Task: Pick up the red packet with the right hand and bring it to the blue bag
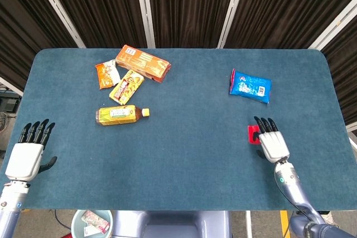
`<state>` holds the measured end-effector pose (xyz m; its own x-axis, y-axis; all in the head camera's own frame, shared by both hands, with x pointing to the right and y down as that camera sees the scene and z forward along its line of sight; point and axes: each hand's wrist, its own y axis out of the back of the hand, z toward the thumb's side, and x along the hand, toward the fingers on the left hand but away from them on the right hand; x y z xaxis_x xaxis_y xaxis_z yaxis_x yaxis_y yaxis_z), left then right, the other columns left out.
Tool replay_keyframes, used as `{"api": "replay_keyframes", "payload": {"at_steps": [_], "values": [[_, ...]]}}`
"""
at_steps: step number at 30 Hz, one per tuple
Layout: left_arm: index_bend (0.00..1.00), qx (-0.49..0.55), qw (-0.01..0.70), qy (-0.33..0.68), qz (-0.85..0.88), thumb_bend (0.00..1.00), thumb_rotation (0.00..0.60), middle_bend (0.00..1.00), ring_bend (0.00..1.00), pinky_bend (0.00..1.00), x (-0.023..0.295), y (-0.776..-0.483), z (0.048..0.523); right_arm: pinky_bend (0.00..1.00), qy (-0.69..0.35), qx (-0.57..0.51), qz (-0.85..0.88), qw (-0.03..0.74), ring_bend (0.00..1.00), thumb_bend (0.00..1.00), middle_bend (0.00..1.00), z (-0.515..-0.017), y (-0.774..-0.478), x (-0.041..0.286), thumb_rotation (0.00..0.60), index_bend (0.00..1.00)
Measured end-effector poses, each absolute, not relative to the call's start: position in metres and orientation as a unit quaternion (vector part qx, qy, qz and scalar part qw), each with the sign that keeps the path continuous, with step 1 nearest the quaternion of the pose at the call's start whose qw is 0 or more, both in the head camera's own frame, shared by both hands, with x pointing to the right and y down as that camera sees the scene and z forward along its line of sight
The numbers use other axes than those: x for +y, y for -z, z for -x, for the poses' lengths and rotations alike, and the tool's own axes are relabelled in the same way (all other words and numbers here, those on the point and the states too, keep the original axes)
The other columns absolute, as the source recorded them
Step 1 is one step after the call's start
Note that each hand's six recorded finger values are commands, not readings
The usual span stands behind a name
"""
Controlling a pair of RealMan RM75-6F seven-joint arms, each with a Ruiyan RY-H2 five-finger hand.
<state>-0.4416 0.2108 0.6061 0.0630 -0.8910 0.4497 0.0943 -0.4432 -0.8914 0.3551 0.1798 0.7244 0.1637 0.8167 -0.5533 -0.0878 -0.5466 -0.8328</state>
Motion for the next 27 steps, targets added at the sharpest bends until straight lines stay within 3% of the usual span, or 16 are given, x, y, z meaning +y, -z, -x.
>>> {"api": "replay_keyframes", "payload": {"at_steps": [13,27], "values": [[0.0,0.326,0.399,0.617,0.595,0.23,0.6,0.0,0.0,0.0,0.204,-0.616,0.447,0.0,-0.592,-0.277,0.653,0.383,0.0,0.21,0.0,-0.357,-0.741,0.168,0.6,0.49],[0.0,0.323,0.395,0.626,0.59,0.23,0.6,0.0,0.0,0.0,0.2,-0.622,0.448,0.0,-0.596,-0.277,0.657,0.37,0.0,0.3,0.0,-0.359,-0.752,0.168,0.6,0.52]]}}
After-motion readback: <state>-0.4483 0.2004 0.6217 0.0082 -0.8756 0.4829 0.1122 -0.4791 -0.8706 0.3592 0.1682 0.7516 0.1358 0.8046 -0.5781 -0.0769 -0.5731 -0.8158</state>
